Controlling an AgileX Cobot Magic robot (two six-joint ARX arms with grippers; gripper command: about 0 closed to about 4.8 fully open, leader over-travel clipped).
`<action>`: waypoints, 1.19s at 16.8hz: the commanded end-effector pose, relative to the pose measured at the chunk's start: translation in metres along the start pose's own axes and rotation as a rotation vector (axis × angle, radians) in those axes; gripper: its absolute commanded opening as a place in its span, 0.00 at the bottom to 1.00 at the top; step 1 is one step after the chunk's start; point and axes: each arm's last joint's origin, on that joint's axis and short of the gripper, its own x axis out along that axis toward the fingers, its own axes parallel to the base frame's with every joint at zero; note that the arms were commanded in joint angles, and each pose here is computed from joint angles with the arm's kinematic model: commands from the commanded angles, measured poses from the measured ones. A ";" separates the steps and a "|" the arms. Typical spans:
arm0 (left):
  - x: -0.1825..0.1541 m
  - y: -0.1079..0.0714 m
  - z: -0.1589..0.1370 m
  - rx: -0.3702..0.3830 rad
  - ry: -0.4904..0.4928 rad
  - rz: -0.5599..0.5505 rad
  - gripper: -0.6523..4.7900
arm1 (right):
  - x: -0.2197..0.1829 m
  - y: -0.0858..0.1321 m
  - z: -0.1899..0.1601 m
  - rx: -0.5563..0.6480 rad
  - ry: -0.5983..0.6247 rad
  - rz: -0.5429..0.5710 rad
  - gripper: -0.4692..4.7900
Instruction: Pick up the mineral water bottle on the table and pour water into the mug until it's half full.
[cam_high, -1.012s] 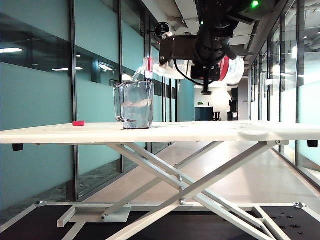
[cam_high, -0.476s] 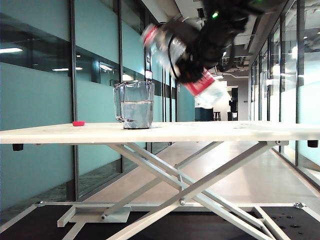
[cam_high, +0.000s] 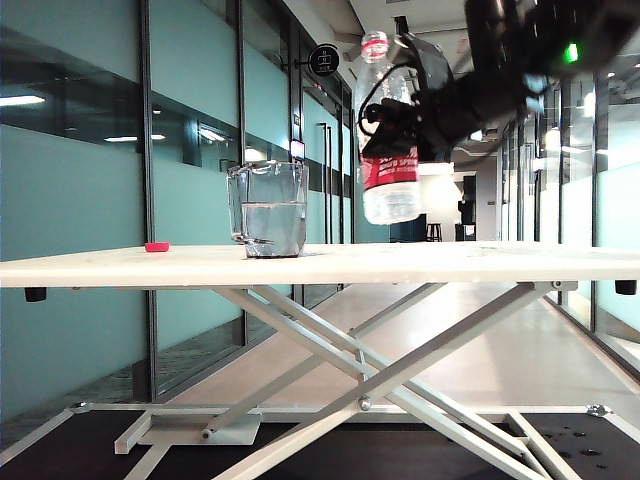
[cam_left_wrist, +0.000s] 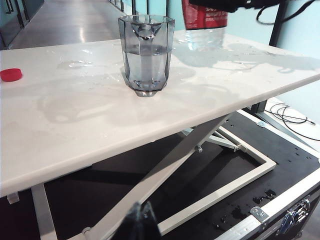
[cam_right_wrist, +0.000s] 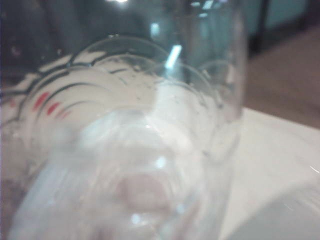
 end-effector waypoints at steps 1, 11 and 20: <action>0.000 0.000 0.001 0.029 -0.005 0.000 0.11 | 0.001 -0.007 -0.005 -0.005 -0.144 0.058 0.36; 0.000 0.000 0.001 0.029 -0.005 0.000 0.11 | 0.006 -0.011 -0.041 -0.022 -0.094 0.100 0.66; 0.000 0.000 0.001 0.027 -0.002 0.000 0.11 | -0.015 -0.011 -0.027 -0.046 -0.031 0.122 1.00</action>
